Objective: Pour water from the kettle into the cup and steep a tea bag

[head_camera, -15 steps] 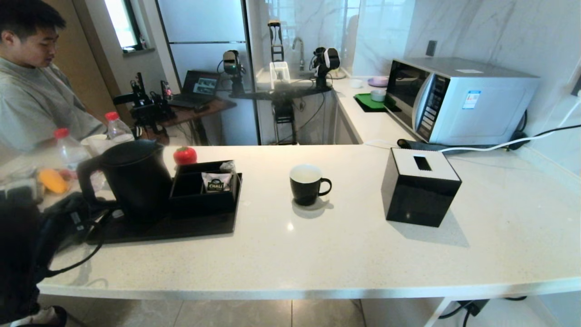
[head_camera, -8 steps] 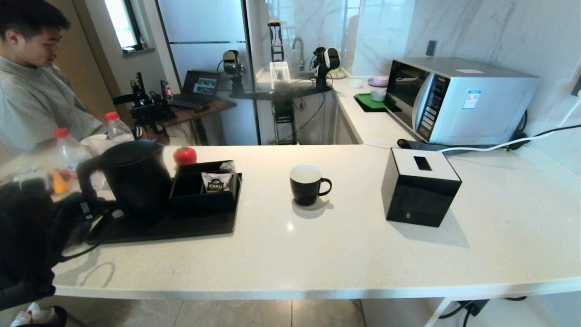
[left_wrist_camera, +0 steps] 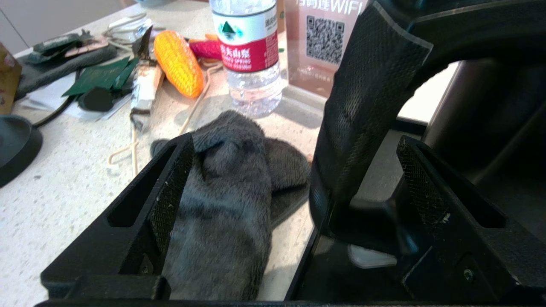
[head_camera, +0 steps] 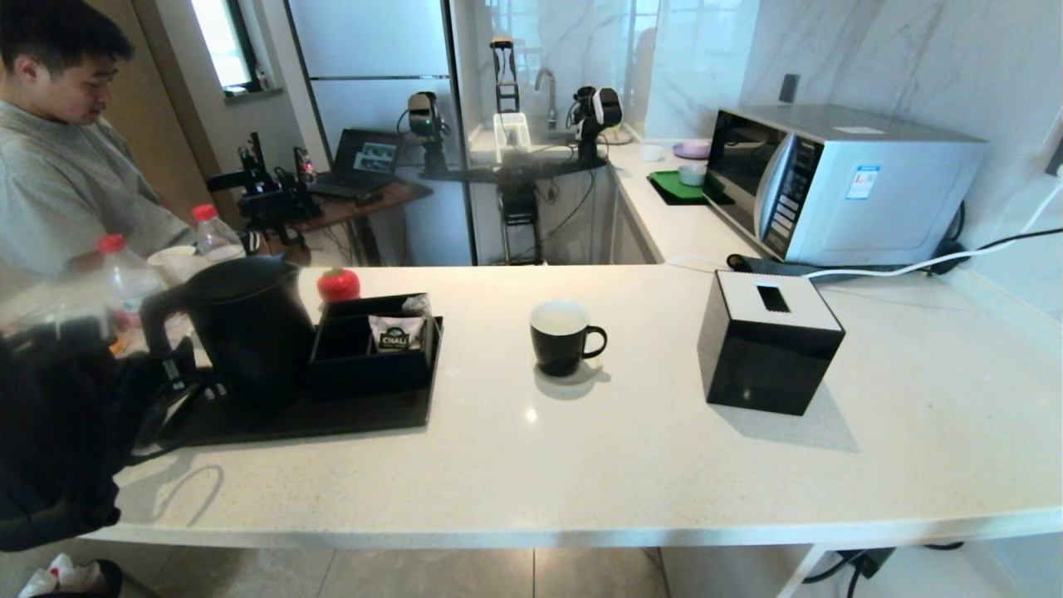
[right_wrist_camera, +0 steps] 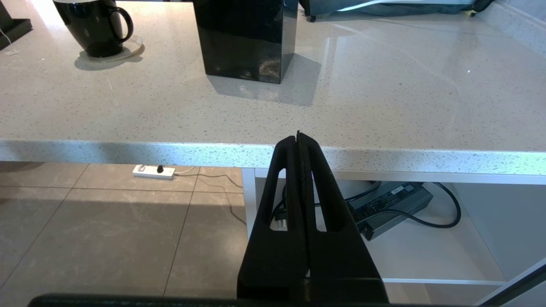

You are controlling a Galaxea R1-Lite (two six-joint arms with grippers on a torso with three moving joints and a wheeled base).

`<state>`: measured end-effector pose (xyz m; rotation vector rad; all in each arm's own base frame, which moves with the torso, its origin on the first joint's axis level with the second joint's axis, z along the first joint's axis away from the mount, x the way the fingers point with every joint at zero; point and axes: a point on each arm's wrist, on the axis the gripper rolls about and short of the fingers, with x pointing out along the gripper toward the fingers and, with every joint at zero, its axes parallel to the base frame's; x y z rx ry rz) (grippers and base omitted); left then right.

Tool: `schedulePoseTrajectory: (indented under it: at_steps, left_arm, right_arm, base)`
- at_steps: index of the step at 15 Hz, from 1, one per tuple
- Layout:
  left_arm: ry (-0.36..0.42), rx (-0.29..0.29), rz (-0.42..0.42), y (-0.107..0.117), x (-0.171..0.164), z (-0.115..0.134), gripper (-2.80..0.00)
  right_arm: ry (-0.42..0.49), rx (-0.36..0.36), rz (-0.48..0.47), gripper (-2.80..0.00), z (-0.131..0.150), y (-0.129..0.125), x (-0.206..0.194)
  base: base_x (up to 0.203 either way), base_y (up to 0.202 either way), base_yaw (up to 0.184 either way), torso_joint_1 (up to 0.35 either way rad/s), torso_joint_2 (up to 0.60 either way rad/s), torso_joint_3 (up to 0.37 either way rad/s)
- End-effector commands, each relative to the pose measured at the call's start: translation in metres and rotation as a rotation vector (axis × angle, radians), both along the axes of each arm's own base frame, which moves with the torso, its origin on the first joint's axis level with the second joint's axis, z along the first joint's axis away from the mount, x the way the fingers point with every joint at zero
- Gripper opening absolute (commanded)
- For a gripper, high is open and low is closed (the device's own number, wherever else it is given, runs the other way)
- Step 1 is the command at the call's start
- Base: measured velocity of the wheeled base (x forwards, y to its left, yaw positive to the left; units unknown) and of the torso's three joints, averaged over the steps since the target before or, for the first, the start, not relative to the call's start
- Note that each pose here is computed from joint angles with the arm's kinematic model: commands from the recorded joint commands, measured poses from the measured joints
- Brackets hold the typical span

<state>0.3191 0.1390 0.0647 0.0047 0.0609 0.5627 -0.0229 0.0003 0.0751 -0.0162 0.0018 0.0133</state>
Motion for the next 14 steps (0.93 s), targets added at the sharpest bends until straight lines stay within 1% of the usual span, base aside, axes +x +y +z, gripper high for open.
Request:
schedulePoseTrajectory:
  at_steps: [1, 4, 7, 11, 14]
  left_arm:
    - [-0.059, 0.025, -0.003, 0.001, 0.005, 0.006, 0.0]
    - [-0.079, 0.035, -0.005, 0.003, 0.012, 0.008, 0.0]
    - [-0.084, 0.037, -0.028, 0.005, 0.015, 0.007, 0.0]
    - [-0.119, 0.055, -0.031, 0.008, 0.024, 0.012, 0.0]
    - [-0.13, 0.06, -0.034, 0.01, 0.029, 0.012, 0.0]
  right_arm:
    - [0.001, -0.001, 0.0, -2.8, 0.0, 0.0, 0.0]
    - [0.001, -0.001, 0.0, -2.8, 0.0, 0.0, 0.0]
    - [0.001, -0.001, 0.0, -2.8, 0.0, 0.0, 0.0]
    - [0.001, -0.001, 0.0, -2.8, 0.0, 0.0, 0.0]
    - [0.001, -0.001, 0.0, -2.8, 0.0, 0.0, 0.0]
  base:
    - [0.0, 0.0, 0.0, 0.0, 0.0, 0.0]
    - [0.0, 0.0, 0.0, 0.0, 0.0, 0.0]
    - [0.0, 0.0, 0.0, 0.0, 0.0, 0.0]
    - [0.0, 0.0, 0.0, 0.0, 0.0, 0.0]
    - [0.0, 0.0, 0.0, 0.0, 0.0, 0.0]
